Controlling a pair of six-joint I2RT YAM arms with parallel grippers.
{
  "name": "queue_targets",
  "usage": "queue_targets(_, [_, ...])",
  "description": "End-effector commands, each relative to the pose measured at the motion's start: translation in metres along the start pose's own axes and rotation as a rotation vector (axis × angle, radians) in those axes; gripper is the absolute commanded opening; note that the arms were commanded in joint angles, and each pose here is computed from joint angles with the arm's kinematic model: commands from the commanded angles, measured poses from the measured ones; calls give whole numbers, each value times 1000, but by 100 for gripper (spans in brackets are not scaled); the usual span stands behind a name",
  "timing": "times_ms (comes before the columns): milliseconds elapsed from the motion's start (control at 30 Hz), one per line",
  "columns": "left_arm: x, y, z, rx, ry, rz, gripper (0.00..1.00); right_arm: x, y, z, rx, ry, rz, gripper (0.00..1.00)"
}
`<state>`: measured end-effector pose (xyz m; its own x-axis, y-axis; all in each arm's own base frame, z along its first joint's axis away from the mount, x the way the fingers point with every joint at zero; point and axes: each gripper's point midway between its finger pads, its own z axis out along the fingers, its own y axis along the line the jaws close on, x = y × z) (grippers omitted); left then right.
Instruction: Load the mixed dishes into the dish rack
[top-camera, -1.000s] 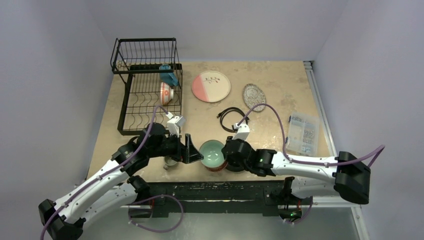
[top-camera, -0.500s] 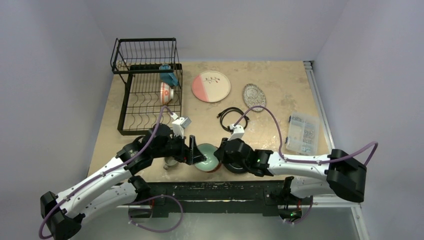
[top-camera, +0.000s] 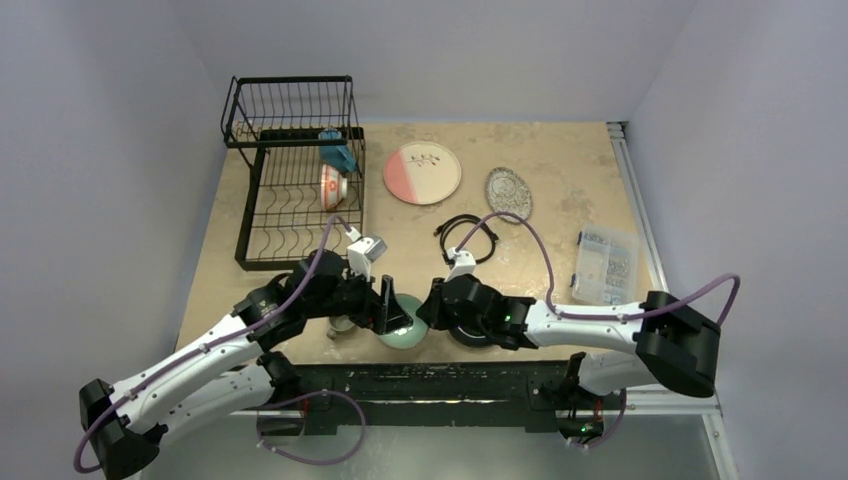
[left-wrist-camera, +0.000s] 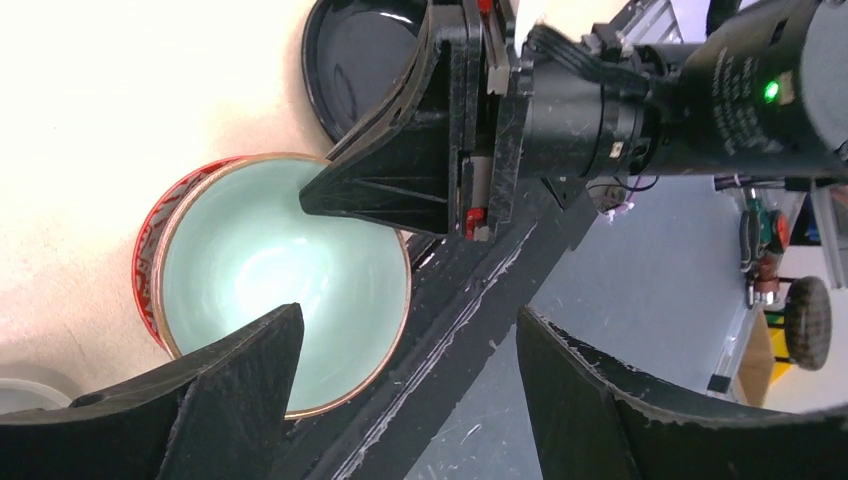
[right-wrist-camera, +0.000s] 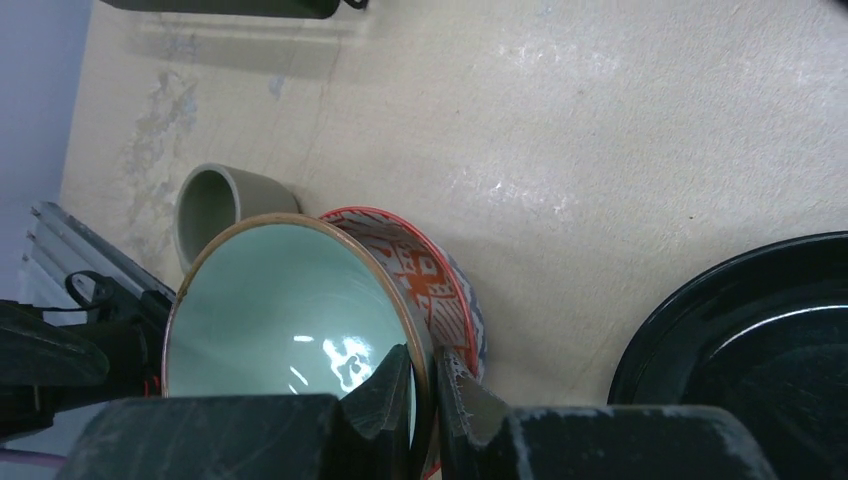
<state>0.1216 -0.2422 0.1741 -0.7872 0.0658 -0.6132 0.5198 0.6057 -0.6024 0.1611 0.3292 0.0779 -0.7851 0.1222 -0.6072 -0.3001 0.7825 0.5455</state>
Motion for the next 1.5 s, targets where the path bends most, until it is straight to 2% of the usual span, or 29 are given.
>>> queue_targets(0, [-24,-29,-14,72,-72,174,76,-60,48,-31,-160,-139,68,0])
queue_targets(133, [-31,-42,-23,64,-69,383,76,-81,46,-52,-201,-179,88,0])
queue_targets(267, [-34,-50,-29,-2,-27,720,78,-88,49,-61,-225,-155,57,0])
queue_targets(433, [-18,-34,-20,-169,196,1206,82,-86,52,-63,-243,-132,39,0])
queue_targets(533, [-4,-26,-7,-196,366,1347,81,-84,51,-61,-244,-118,34,0])
queue_targets(600, [8,-16,0,-212,492,1376,79,-83,51,-61,-244,-113,31,0])
queue_targets(667, [17,-13,6,-205,563,1382,77,-83,50,-62,-243,-112,31,0])
queue_targets(700, [18,-11,11,-213,573,1387,76,-83,50,-62,-244,-113,32,0])
queue_targets(867, [6,9,23,-400,602,1443,58,-81,52,-63,-253,-106,30,0])
queue_targets(967, [7,14,29,-429,630,1453,56,-82,51,-63,-252,-107,33,0])
queue_targets(1100, [9,12,30,-415,631,1445,30,-85,54,-66,-261,-115,32,0])
queue_targets(1233, [0,2,23,-391,567,1436,0,-93,50,-70,-249,-141,33,0])
queue_targets(1367, [-3,-17,13,-286,464,1393,0,-108,40,-77,-224,-175,36,35])
queue_targets(1467, [0,-34,1,-162,387,1311,0,-118,32,-87,-206,-212,17,50])
